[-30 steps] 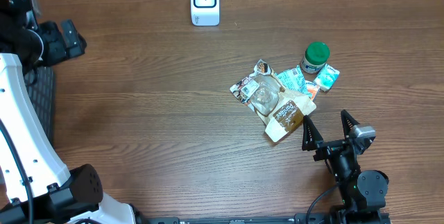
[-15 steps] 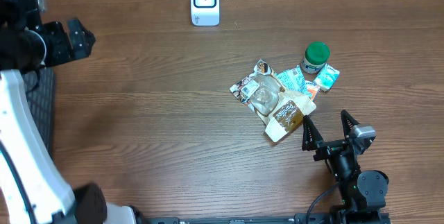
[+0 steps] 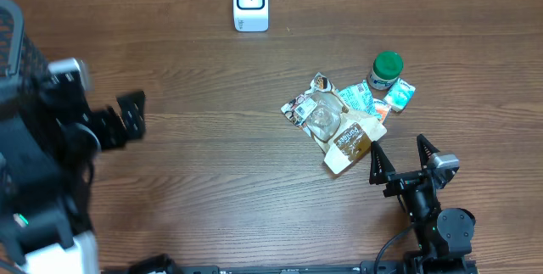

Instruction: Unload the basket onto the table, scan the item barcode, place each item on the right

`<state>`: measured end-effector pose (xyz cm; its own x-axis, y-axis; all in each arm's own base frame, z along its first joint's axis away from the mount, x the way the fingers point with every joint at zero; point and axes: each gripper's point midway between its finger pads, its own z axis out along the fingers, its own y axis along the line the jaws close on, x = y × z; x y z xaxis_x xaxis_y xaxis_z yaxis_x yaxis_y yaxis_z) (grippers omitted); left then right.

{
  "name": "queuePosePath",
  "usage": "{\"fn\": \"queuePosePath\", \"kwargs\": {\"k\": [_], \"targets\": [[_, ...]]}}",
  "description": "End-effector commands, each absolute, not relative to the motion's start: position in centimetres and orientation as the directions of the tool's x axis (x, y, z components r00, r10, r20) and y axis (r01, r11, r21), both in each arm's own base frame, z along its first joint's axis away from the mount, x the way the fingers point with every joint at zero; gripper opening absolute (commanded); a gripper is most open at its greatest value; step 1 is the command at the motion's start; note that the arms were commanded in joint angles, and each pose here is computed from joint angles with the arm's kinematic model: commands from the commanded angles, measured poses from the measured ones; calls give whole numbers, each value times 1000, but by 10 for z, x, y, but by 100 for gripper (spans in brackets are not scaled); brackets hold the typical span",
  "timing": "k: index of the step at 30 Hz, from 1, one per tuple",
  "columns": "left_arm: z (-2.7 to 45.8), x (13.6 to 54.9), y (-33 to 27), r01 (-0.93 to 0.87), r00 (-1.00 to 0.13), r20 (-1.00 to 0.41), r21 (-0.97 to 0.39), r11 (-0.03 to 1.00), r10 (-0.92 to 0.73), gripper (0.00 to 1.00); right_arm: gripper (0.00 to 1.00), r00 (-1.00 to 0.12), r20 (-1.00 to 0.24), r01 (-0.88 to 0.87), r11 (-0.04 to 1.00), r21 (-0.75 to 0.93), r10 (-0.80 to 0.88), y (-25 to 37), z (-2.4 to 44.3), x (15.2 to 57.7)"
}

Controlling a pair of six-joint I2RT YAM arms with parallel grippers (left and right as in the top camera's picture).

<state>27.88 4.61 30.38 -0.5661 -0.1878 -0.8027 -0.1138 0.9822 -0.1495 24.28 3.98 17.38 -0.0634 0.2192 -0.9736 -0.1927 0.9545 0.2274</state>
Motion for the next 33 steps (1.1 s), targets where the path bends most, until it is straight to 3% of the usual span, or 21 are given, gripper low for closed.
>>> {"fn": "queuePosePath", "kwargs": {"k": [1,7,22,27,33], "targets": [[274,263,36,-94,-518,-833,-168,981,-192,100,100,-62,-974,-188,956,226,219,39,171,243],[240,251,28,-61,-378,-909,-163,985,-174,100,100,-62,-974,-188,956,226,219,39,171,243],[181,255,27,-40,-211,-959,-182,982,-187,100,100,-62,-974,-188,956,226,219,39,171,243],[164,251,51,-168,-151,-974,-146,975,-172,100,100,-62,-974,-188,956,226,219,39,171,243],[148,245,56,-198,-95,-983,-134,971,-155,100,100,-62,-974,-188,956,226,218,39,171,243]]}}
